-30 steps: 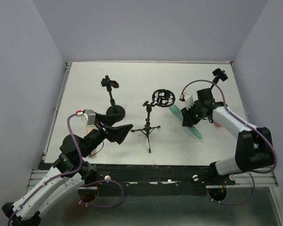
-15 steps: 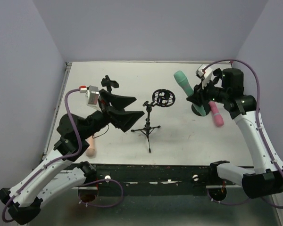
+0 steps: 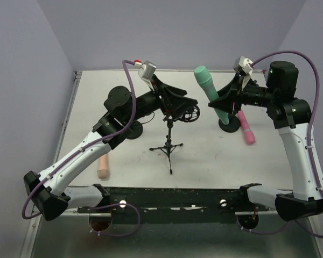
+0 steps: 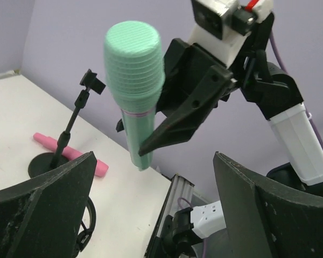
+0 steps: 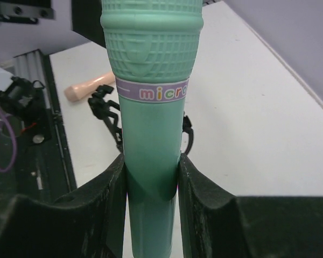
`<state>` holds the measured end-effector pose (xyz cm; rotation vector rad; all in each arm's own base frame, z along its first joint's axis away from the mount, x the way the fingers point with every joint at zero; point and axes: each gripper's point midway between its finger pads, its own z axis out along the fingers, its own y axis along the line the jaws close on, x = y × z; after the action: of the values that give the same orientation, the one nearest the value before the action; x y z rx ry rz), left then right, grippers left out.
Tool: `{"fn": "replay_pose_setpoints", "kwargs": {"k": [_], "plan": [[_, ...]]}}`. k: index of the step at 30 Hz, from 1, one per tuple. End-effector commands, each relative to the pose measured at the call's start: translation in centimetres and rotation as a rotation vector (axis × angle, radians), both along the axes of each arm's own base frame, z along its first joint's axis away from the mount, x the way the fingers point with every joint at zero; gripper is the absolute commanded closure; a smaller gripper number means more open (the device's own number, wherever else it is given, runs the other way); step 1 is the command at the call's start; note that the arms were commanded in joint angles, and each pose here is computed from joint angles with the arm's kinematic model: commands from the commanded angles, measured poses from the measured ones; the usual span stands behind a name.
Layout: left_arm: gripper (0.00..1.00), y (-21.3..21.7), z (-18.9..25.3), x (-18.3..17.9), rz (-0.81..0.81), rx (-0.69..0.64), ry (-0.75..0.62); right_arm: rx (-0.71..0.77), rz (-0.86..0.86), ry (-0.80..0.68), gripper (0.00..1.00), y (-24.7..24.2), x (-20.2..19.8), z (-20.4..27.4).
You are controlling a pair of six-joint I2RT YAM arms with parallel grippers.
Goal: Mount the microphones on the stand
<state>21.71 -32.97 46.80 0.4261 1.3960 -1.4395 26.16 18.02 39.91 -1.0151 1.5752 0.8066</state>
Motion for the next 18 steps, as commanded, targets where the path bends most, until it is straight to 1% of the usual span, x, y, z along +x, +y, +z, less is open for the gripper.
{"fn": "replay_pose_setpoints", "kwargs": {"k": [1,6,8,10,11,14,15,18], "plan": [[0.04,-2.3,0.1,0.4,-0.030,-0.028,0.026,0.106,0.148,0.097,0.85,1.6,-2.7,1.5],[0.05,-5.2,-0.4,0.7,-0.035,-0.006,0.006,0.137,0.171,0.139,0.84,1.9,-2.8,1.2],[0.08,-5.9,-0.6,1.1,-0.022,-0.001,0.005,0.149,0.189,0.152,0.84,2.1,-3.1,1.3],[0.12,-6.5,-0.9,1.6,-0.016,-0.005,0.005,0.154,0.200,0.156,0.84,2.2,-3.4,1.3],[0.17,-6.6,-0.7,1.7,-0.014,-0.016,-0.001,0.156,0.200,0.162,0.84,2.1,-3.4,1.3],[0.26,-6.8,-0.6,2.0,-0.004,-0.032,0.000,0.159,0.206,0.166,0.84,2.2,-3.6,1.0],[0.28,-6.8,-0.5,2.1,-0.001,-0.036,0.002,0.160,0.207,0.169,0.84,2.2,-3.7,0.9],[0.30,-6.8,-0.4,2.3,0.005,-0.051,0.000,0.165,0.214,0.178,0.84,2.2,-3.8,0.7]]}}
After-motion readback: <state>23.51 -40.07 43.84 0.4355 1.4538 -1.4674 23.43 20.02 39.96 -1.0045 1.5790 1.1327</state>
